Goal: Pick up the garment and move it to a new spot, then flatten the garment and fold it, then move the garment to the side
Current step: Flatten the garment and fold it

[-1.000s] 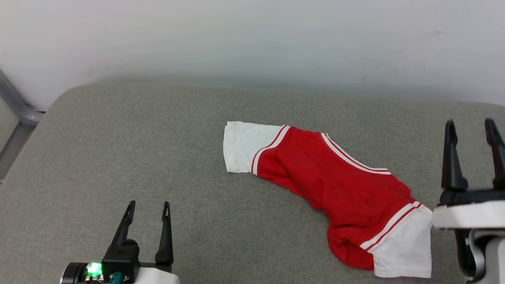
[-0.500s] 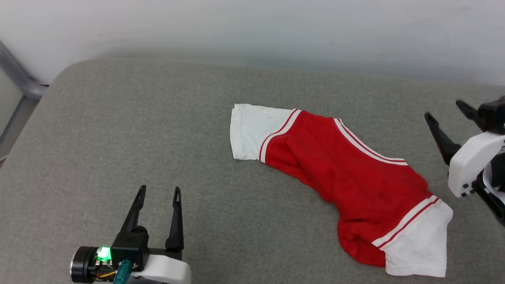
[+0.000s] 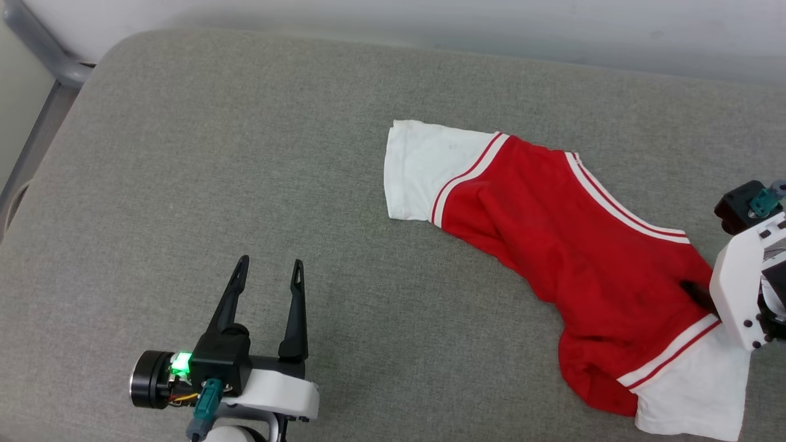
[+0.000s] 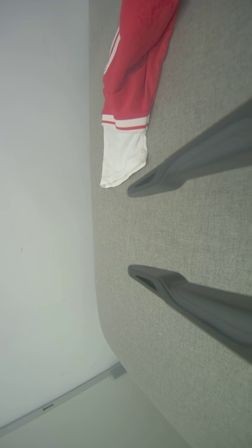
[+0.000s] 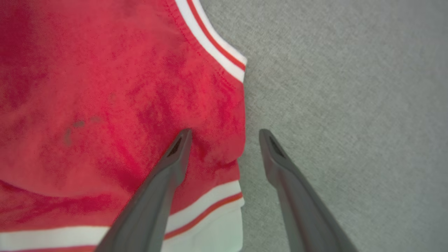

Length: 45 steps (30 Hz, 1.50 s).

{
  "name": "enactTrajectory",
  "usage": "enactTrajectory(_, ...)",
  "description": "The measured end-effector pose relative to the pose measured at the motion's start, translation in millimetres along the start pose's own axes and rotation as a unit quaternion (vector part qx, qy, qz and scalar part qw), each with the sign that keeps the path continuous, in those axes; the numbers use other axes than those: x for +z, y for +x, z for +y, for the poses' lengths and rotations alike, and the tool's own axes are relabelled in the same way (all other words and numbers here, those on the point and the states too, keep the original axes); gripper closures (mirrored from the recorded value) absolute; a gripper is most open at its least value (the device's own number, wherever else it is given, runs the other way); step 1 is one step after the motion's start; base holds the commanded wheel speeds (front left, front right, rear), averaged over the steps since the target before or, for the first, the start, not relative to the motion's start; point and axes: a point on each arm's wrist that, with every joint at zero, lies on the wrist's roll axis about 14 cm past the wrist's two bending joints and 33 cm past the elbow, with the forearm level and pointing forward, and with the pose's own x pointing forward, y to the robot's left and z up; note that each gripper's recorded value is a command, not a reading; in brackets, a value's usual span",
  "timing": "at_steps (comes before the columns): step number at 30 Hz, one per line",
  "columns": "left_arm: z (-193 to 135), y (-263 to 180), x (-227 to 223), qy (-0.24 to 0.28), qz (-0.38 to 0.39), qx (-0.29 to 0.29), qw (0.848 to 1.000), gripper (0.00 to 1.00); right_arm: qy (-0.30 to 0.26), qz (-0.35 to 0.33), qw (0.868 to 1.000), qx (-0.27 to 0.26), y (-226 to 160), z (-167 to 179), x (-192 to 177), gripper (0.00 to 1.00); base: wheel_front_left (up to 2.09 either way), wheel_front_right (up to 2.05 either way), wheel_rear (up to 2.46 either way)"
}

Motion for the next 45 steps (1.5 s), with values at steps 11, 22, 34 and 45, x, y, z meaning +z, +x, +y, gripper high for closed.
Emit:
enactTrajectory(11, 11.6, 4.4, -13.1, 0.003, 0.021, 0.026, 0.999, 0.00, -0.004, 0.071, 0.997, 0.026, 42.0, 8.3, -32.3, 0.00, 0.00, 0.00, 0.00)
enactTrajectory(22, 6.6, 6.3, 0.3, -0.007, -0.001, 0.020, 1.000, 0.00, -0.016, -0.038, 0.999, 0.025, 21.9, 16.9, -7.5, 1.00, 0.00, 0.00, 0.00)
enactTrajectory(34, 6.9, 0.0, 6.8, -0.008, -0.011, 0.019, 1.000, 0.00, -0.041, -0.160, 0.986, -0.021, -28.9, -4.9, 48.8, 1.00, 0.00, 0.00, 0.00)
enactTrajectory(45, 11.0, 0.8, 1.3, -0.010, -0.001, 0.027, 1.000, 0.00, -0.079, -0.173, 0.981, -0.046, -37.2, -18.6, 99.3, 1.00, 0.00, 0.00, 0.00)
